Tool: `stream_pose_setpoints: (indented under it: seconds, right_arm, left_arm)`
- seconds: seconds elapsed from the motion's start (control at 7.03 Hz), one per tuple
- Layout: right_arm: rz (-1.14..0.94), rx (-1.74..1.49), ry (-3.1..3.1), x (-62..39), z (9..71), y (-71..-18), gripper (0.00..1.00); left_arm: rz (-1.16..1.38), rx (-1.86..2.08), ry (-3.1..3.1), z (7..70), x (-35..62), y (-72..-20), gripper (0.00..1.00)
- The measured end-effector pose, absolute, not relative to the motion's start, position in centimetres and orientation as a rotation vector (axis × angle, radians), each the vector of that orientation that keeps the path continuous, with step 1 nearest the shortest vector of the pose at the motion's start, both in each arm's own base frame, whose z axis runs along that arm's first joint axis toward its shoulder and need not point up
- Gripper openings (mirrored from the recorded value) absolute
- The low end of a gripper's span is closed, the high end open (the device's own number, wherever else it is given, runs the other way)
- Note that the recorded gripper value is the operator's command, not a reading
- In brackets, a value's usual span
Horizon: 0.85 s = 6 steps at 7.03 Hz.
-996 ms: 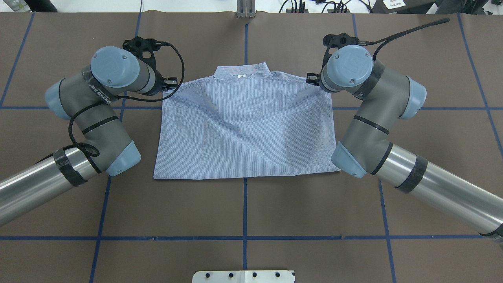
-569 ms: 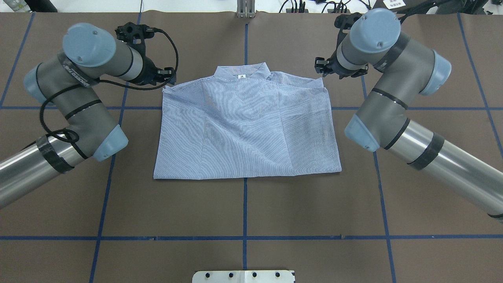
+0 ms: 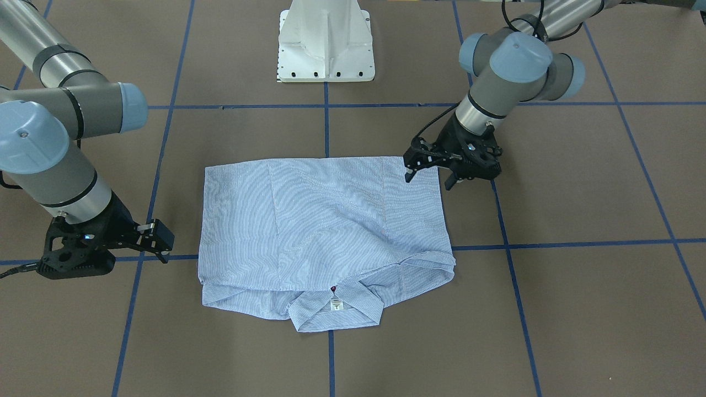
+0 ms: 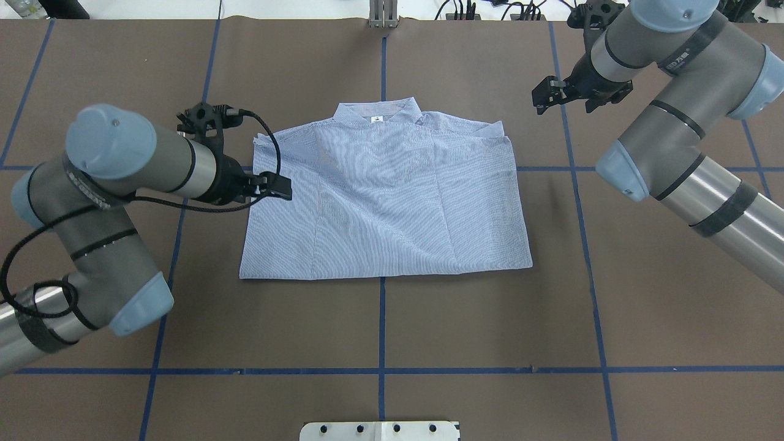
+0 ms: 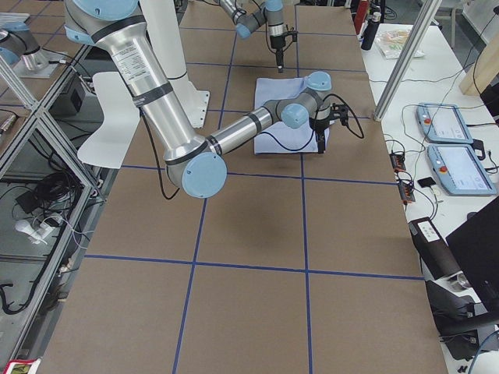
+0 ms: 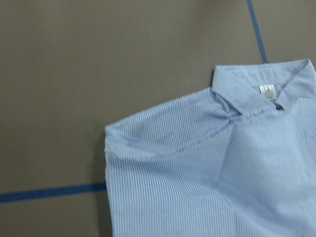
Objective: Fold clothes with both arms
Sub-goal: 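Release the hem and raise both grippers away from the folded shirt, then lower the left gripper to the shirt edge nearest it and grasp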
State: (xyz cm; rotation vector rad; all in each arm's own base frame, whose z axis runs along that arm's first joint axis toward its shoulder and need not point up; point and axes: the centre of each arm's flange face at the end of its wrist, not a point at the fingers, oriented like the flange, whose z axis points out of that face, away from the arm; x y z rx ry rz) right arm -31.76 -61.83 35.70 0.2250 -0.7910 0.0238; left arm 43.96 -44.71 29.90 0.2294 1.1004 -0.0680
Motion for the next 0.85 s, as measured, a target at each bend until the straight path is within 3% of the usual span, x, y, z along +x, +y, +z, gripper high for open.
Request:
stream_pose_setpoints:
  seconds: [0.28,0.85]
  right_arm:
    - [0.013,0.228,-0.787,-31.1,36.3,-61.9,1.0]
    - [0.02,0.231,-0.789,-31.0,36.1,-61.7,1.0]
  left_arm:
    - [-0.107,0.204,1.083,30.7,47.6,-40.3,1.0]
    - [-0.114,0.18,1.02,34.3,47.9,-39.1,0.98]
